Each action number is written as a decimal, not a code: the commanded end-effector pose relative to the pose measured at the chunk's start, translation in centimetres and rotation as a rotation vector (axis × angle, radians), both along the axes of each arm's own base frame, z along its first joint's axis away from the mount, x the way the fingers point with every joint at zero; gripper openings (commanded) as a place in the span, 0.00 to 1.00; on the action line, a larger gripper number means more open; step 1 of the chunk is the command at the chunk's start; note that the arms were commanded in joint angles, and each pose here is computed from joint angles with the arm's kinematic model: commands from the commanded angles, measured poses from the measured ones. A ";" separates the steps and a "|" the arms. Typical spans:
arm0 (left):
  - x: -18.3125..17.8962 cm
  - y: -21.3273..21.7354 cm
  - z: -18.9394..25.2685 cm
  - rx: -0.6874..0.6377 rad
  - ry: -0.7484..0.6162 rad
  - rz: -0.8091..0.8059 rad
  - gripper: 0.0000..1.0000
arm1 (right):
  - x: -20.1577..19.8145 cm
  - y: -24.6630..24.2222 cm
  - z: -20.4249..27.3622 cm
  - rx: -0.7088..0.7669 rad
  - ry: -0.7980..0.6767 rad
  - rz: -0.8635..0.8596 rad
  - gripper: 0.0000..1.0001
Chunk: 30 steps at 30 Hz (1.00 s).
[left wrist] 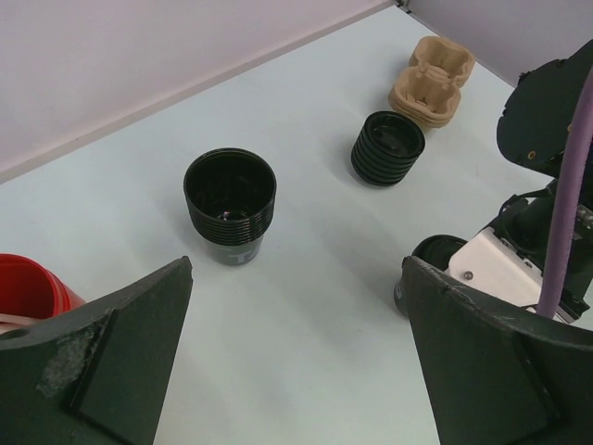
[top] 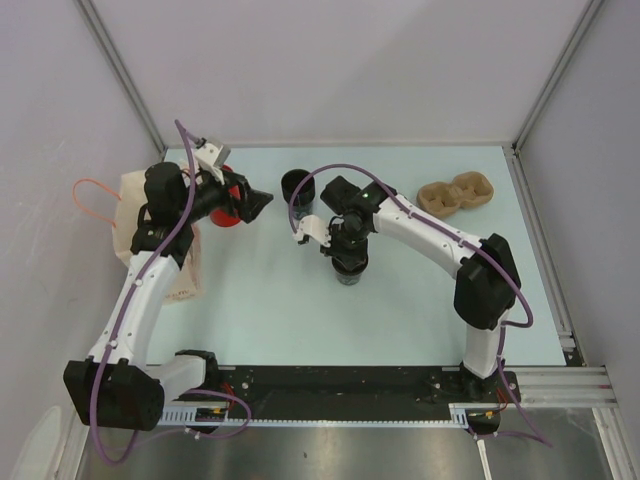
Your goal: Pack the takeout coffee
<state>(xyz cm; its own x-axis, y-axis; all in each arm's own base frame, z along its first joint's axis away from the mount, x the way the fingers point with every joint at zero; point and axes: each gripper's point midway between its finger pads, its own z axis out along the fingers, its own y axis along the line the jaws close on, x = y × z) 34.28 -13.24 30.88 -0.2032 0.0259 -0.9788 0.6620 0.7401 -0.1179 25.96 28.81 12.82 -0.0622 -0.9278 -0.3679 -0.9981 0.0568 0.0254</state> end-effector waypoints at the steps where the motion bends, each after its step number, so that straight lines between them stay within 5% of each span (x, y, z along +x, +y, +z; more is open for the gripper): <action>1: -0.6 -0.2 1.6 -0.035 -0.048 -0.020 1.00 | 0.5 0.5 0.4 0.002 -0.022 0.003 0.03; 17: -0.6 -0.1 1.4 -0.041 -0.045 -0.021 0.99 | 0.8 0.6 0.3 0.003 -0.040 -0.002 0.08; 30: -0.6 -0.1 1.3 -0.045 -0.042 -0.021 0.99 | 1.3 0.7 1.5 0.031 -0.076 -0.011 0.24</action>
